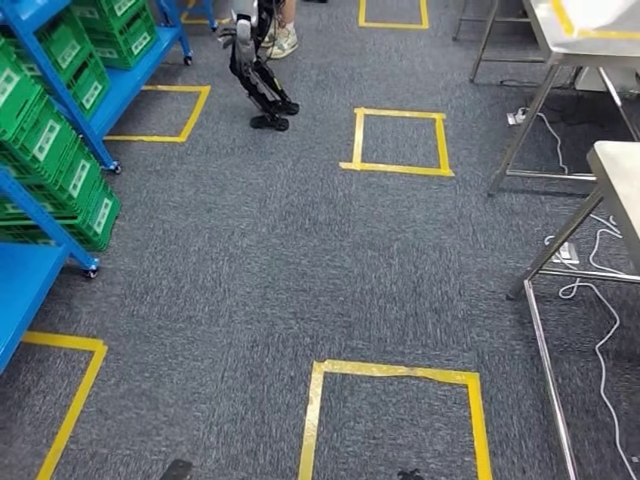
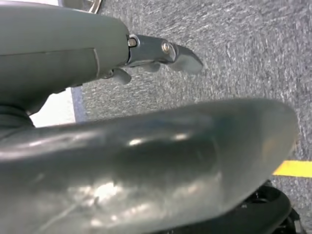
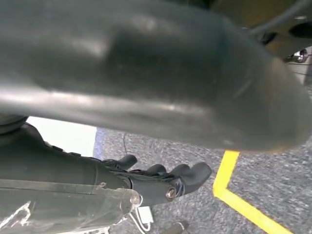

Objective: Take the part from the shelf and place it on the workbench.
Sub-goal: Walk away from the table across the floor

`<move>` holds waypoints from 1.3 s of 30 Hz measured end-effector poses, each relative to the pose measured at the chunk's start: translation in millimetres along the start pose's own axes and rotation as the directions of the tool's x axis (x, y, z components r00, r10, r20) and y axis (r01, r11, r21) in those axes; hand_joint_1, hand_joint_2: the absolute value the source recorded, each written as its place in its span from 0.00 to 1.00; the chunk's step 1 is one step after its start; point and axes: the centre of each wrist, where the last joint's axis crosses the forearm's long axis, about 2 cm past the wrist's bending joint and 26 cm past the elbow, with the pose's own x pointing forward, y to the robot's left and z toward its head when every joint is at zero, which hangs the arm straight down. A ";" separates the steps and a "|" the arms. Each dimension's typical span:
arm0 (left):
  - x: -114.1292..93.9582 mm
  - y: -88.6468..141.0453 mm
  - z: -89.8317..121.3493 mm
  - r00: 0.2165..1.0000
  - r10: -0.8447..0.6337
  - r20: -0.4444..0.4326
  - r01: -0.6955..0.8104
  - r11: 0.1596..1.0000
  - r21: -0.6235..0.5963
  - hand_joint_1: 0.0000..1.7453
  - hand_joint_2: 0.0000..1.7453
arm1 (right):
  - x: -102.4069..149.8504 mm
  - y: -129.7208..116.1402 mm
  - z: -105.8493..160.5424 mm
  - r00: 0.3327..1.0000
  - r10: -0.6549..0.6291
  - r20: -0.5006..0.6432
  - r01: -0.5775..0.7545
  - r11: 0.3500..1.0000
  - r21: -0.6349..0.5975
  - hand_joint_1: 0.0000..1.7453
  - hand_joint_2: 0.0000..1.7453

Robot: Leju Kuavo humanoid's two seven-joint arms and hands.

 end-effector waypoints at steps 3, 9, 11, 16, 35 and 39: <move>-0.9 -1.1 0.2 1.000 0.006 -0.003 -0.006 1.000 -0.002 0.00 0.00 | -1.4 -0.5 -0.3 1.000 0.001 -0.006 -0.001 1.000 -0.001 0.00 0.00; -0.4 -0.4 0.1 1.000 0.008 -0.002 -0.008 1.000 0.000 0.00 0.00 | -2.2 -1.1 -0.6 1.000 0.002 -0.011 -0.002 1.000 0.000 0.00 0.00; -2.0 -1.5 0.4 1.000 0.009 -0.005 -0.009 1.000 -0.002 0.00 0.00 | -2.5 -1.4 -0.7 1.000 0.002 -0.013 -0.002 1.000 0.000 0.00 0.00; 1.2 -2.0 0.2 1.000 0.008 0.002 -0.008 1.000 -0.003 0.00 0.00 | -4.3 -1.2 -0.8 1.000 0.003 -0.016 -0.003 1.000 0.000 0.00 0.00; 2.9 -1.8 0.0 1.000 0.002 0.005 -0.002 1.000 0.000 0.00 0.00 | -2.7 -1.9 -0.9 1.000 0.004 -0.012 -0.003 1.000 0.001 0.00 0.00; 2.9 -1.4 -0.1 1.000 0.000 0.006 0.000 1.000 0.003 0.00 0.00 | -1.1 -2.3 -0.9 1.000 0.003 -0.008 -0.003 1.000 0.001 0.00 0.00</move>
